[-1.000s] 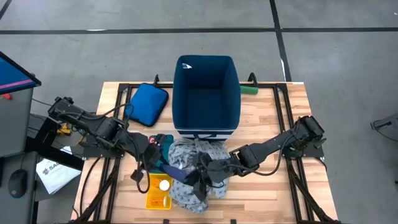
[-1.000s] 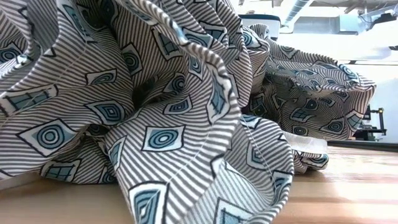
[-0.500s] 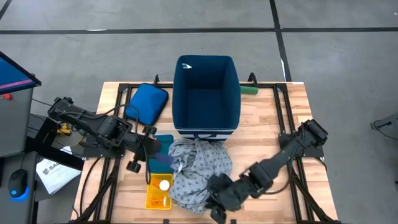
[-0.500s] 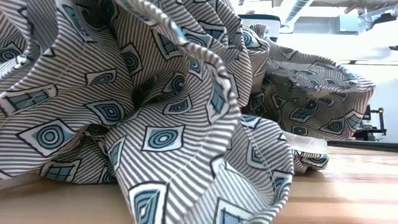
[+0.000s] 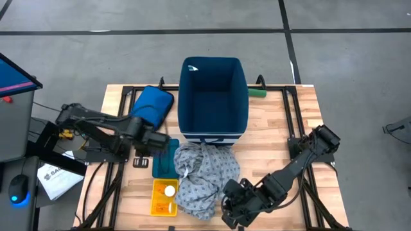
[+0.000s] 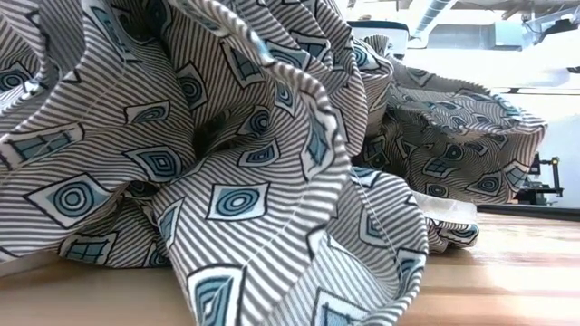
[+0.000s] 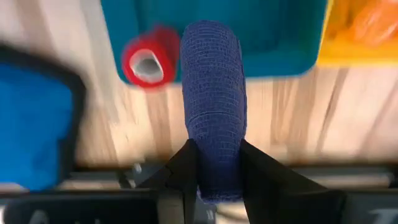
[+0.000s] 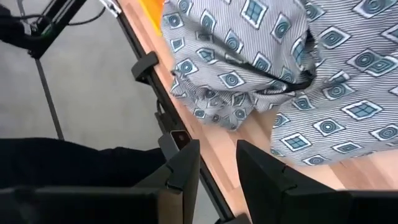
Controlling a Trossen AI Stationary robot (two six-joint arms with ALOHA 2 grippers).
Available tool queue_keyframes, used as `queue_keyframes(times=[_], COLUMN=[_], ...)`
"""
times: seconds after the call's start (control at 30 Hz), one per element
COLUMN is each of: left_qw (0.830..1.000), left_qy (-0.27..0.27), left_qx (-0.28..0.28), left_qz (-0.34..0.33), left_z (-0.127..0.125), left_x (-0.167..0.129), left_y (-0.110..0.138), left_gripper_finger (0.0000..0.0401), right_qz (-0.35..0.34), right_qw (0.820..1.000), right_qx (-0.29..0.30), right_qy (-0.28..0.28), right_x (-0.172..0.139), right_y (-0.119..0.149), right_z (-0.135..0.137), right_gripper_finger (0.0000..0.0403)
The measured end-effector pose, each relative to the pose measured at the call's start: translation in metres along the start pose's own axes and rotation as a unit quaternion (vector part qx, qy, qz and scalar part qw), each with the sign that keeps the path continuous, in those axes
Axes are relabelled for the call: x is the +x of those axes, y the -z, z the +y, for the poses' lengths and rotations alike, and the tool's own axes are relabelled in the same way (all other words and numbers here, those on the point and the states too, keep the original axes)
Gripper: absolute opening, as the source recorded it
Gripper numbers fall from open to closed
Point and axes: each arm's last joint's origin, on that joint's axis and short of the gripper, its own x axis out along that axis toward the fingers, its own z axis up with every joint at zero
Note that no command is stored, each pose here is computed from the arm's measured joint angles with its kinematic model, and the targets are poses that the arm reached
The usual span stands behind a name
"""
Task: Pick & place medical supplies in basket/bin
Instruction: Put the blue bandage into the blue bin
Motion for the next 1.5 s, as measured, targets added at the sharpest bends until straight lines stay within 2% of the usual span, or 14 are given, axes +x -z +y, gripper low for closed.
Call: queue_keyframes(times=[0.13, 0.3, 0.5, 0.77, 0.97, 1.23, 1.33, 1.5], left_qw=[0.997, 0.991, 0.990, 0.984, 0.987, 0.986, 0.984, 0.983], left_qy=[0.028, 0.084, 0.080, 0.070, 0.072, 0.076, 0.091, 0.107], left_qx=[0.010, 0.004, -0.013, -0.011, 0.015, 0.043, 0.053, 0.038], left_qz=[0.077, 0.106, 0.114, 0.162, 0.143, 0.140, 0.142, 0.143], left_z=[-0.003, -0.017, -0.020, -0.020, -0.022, -0.021, -0.017, -0.008], left_x=[0.016, 0.021, 0.023, 0.050, 0.063, 0.068, 0.068, 0.068], left_y=[-0.014, -0.030, -0.045, -0.068, -0.080, -0.085, -0.086, -0.087], left_gripper_finger=[0.0085, 0.0085, 0.0085, 0.0085, 0.0086, 0.0090, 0.0102, 0.0135], right_qz=[0.000, 0.000, -0.012, -0.018, -0.011, -0.004, -0.008, -0.021], right_qw=[1.000, 1.000, 1.000, 1.000, 0.999, 0.999, 0.999, 0.998], right_qx=[0.006, 0.009, 0.004, -0.013, -0.025, -0.038, -0.040, -0.044], right_qy=[0.006, 0.005, 0.009, 0.018, 0.024, 0.034, 0.034, 0.039], right_x=[0.000, 0.000, -0.001, -0.002, -0.004, -0.007, -0.007, -0.008], right_y=[0.000, 0.002, 0.004, 0.006, 0.014, 0.022, 0.022, 0.024], right_z=[-0.001, 0.000, 0.000, -0.001, -0.001, -0.001, -0.001, -0.001], right_gripper_finger=[0.0103, 0.0103, 0.0103, 0.0103, 0.0103, 0.0103, 0.0103, 0.0103])
